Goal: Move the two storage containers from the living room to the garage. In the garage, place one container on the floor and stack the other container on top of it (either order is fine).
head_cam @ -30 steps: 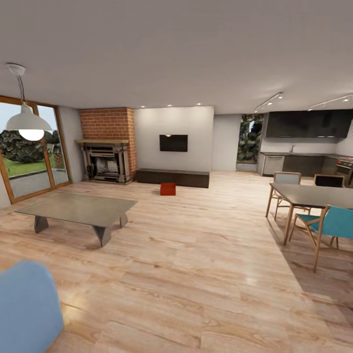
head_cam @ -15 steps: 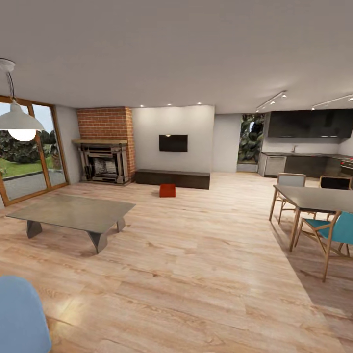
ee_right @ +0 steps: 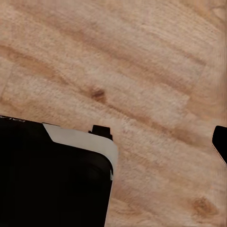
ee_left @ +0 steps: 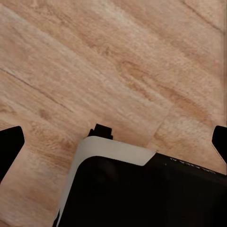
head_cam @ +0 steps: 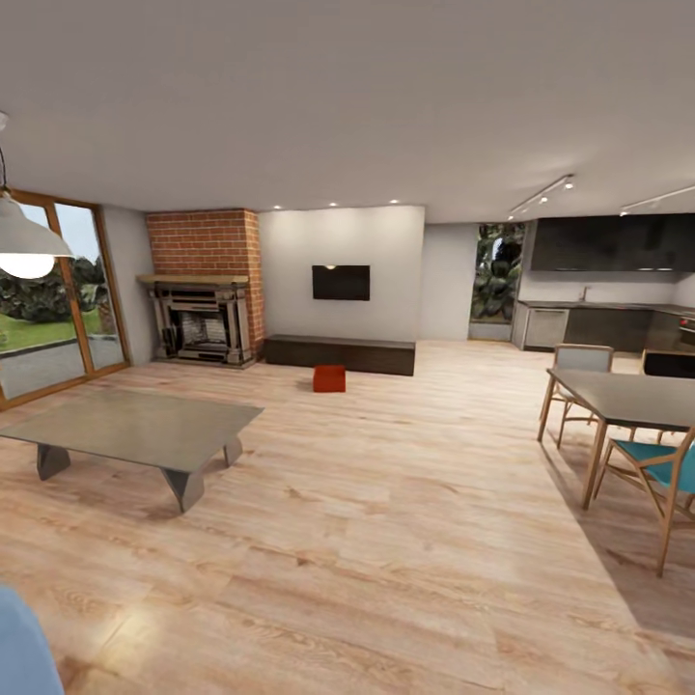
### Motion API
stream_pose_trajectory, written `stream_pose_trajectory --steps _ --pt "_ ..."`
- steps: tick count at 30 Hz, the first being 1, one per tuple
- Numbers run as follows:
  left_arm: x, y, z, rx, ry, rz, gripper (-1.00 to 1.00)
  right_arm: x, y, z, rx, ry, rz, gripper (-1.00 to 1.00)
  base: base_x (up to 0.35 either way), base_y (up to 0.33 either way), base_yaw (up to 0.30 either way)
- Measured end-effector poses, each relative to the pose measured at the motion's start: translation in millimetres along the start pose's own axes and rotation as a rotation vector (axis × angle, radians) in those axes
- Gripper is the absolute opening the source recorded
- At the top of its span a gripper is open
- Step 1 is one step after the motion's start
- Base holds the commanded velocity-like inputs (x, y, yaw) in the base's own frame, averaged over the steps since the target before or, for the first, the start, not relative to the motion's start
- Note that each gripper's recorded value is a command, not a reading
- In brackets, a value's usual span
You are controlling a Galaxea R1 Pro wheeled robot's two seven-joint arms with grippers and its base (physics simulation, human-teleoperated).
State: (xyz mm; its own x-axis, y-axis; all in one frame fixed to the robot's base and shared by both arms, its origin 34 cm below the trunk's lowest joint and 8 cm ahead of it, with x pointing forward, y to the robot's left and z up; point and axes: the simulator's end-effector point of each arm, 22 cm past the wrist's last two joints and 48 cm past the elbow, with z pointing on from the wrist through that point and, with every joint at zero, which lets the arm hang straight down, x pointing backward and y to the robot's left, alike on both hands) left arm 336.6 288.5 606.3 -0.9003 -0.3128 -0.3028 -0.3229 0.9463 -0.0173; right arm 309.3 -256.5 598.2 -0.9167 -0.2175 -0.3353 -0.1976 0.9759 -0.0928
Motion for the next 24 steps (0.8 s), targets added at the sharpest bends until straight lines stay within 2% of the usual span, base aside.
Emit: stream_pose_trajectory --steps 24 --pt "0.2 0.0 0.0 0.000 0.001 0.000 1.00 0.1 -1.0 0.0 0.001 0.000 0.000 1.00 0.324 0.000 0.000"
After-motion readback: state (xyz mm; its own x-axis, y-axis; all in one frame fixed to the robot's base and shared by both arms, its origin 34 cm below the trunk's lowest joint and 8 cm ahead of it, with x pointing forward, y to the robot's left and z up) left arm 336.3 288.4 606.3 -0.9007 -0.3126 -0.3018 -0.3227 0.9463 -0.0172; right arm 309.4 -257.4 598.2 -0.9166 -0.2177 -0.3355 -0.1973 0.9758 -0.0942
